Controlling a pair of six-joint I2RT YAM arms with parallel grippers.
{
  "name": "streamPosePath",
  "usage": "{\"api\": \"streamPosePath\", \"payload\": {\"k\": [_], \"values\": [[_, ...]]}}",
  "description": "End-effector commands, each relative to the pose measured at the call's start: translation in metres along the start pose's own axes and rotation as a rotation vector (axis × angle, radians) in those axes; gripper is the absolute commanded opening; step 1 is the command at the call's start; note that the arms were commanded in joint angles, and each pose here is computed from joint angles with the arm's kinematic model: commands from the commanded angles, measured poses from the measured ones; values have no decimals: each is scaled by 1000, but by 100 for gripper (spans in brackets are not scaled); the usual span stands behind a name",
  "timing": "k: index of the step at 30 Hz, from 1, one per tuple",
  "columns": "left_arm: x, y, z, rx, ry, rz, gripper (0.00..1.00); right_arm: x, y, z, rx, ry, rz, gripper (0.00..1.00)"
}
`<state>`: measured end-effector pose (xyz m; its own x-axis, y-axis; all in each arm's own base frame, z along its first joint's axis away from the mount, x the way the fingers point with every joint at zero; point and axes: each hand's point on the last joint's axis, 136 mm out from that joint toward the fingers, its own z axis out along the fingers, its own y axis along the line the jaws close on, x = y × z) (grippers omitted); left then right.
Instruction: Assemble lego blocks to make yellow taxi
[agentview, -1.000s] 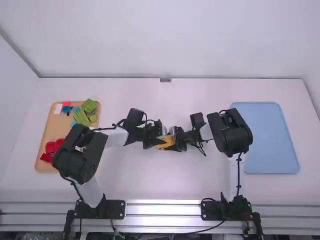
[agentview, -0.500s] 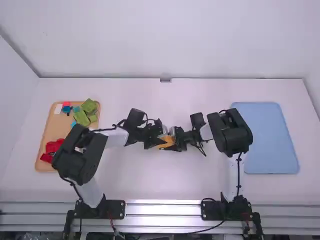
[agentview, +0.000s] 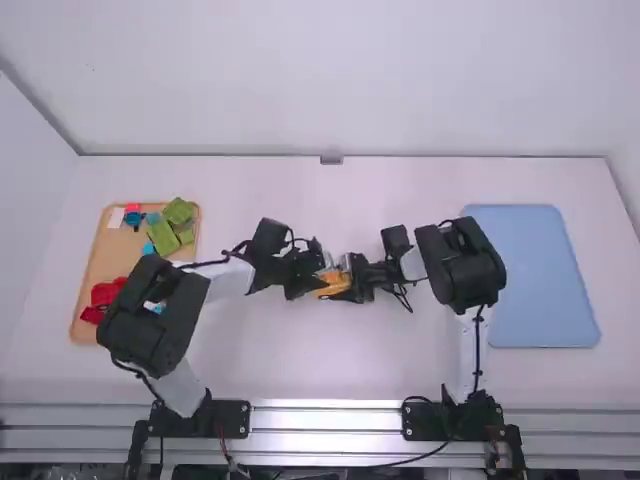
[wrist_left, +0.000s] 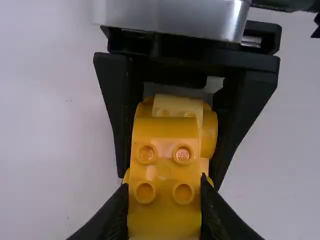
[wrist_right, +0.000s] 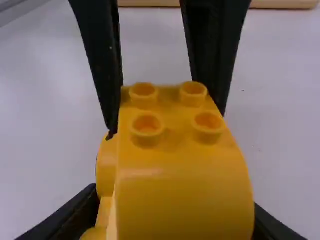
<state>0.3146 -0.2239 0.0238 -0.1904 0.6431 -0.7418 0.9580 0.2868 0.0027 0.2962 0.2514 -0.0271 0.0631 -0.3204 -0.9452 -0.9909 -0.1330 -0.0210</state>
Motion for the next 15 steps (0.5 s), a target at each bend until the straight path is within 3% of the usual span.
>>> {"api": "streamPosePath", "payload": {"k": [1,4,15], "values": [[51,-11,8,-6,144,-68,2,6,1,-1,3,8,18,57],[28,-24,13,66,30,36,2,5,1,-1,2,4,19,58],[16,-28,19,69,-2,70,2,0,6,3,-22,-19,13,58]]}}
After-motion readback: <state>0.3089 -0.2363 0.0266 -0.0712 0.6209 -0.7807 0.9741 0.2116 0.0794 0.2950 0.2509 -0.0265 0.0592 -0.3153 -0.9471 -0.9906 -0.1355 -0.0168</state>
